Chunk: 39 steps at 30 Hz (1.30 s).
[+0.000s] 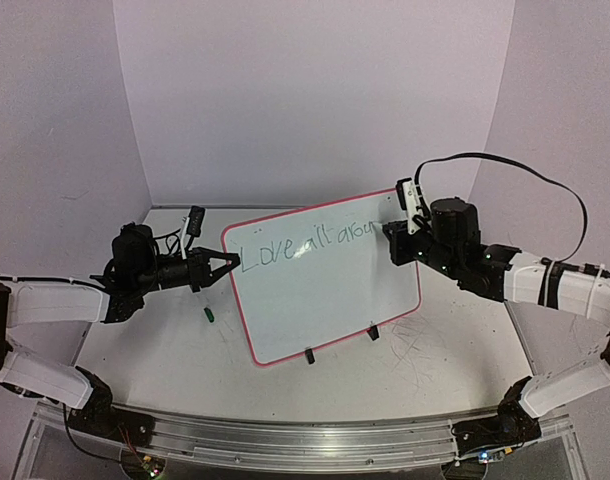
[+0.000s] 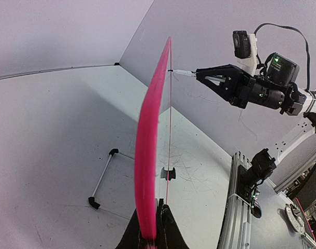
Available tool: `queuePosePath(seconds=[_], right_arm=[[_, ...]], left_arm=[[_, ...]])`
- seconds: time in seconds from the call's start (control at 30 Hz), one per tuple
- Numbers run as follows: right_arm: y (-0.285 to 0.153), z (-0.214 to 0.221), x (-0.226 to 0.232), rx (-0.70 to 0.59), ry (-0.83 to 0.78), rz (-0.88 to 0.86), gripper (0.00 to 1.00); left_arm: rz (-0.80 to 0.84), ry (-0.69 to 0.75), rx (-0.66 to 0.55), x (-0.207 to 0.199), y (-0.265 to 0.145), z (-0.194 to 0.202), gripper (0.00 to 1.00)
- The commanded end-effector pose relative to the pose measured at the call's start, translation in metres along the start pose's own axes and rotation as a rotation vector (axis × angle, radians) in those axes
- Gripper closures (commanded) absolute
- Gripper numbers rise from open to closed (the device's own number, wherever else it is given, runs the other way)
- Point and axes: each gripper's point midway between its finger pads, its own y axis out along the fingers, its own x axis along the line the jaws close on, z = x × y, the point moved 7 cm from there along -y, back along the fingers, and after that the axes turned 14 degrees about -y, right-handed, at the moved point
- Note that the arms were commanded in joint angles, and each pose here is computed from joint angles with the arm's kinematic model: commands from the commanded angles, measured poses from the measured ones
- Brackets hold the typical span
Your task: Write a sentence on the whiteboard
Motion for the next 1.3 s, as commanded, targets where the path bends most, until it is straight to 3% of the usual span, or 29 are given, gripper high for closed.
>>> queuePosePath(seconds=[0.0, 0.67, 1.27], right_arm=[[-0.002, -0.017, -0.008, -0.053, 0.02, 0.047, 1.0], [-0.009, 0.016, -0.002, 0.033, 0.044, 0.005, 1.0], [0.002, -0.016, -0.006, -0.055, 0.042, 0.042, 1.0]], left_arm=[[-0.077, 0.034, 0.042, 0.014, -0.002, 0.012, 1.0], [-0.078, 0.033, 0.042, 0.014, -0.002, 0.012, 1.0], [-0.074, 0.033, 0.039, 0.012, -0.002, 0.01, 1.0]])
